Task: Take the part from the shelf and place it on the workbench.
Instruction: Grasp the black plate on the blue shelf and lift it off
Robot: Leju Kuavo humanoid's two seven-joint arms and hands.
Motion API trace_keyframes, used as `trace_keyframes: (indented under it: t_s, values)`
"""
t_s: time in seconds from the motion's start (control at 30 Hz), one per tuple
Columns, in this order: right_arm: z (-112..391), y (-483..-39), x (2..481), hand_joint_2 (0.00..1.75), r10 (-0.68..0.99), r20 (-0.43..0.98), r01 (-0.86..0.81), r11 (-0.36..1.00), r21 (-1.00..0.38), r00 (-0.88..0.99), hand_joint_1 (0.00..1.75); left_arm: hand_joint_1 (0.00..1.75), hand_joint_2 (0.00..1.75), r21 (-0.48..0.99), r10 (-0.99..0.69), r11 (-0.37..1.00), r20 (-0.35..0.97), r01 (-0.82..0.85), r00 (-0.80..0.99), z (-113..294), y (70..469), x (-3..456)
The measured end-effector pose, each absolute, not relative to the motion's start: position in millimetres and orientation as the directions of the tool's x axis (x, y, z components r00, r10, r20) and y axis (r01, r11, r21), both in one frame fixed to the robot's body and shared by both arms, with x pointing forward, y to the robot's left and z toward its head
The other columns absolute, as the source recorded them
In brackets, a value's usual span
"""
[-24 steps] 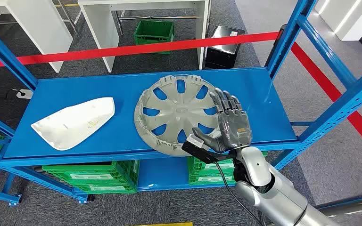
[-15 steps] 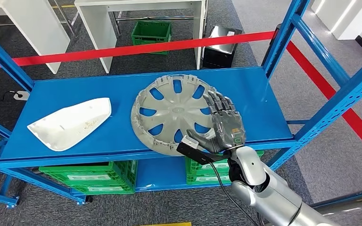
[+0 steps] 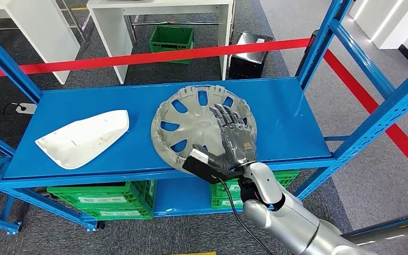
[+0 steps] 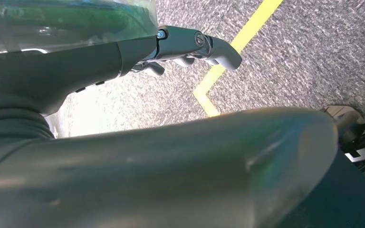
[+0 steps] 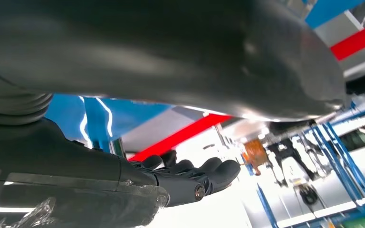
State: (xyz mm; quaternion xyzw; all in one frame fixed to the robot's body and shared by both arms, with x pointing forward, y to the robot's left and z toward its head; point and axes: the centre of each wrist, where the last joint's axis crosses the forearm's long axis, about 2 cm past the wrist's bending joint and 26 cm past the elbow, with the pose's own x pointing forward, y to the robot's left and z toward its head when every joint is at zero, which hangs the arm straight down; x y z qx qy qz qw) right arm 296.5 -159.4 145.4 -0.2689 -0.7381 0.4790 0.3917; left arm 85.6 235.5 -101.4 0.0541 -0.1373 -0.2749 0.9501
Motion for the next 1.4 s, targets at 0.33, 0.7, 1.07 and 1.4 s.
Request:
trace_keyframes:
  t_s: [0.33, 0.7, 1.07, 1.4]
  values:
    - [122, -170, 310, 0.0, 0.801, 0.378, -0.067, 0.394, -0.917, -0.464, 0.0, 0.0, 0.0, 0.176, -0.544, 0.838, 0.226, 0.516, 0.808, -101, 236, 85]
    - [99, -192, 322, 0.0, 0.822, 0.447, -0.151, 0.422, -0.894, -0.353, 0.0, 0.0, 0.0, 0.177, -0.551, 0.834, 0.23, 0.522, 0.802, -101, 236, 85]
    - [119, -175, 346, 0.0, 0.844, 0.391, -0.13, 0.369, -0.92, -0.367, 0.0, 0.0, 0.0, 0.183, -0.577, 0.817, 0.236, 0.547, 0.782, -100, 235, 92]
    - [136, -154, 363, 0.0, 0.848, 0.355, -0.123, 0.335, -0.934, -0.393, 0.0, 0.0, 0.0, 0.175, -0.582, 0.814, 0.236, 0.555, 0.779, -100, 234, 93]
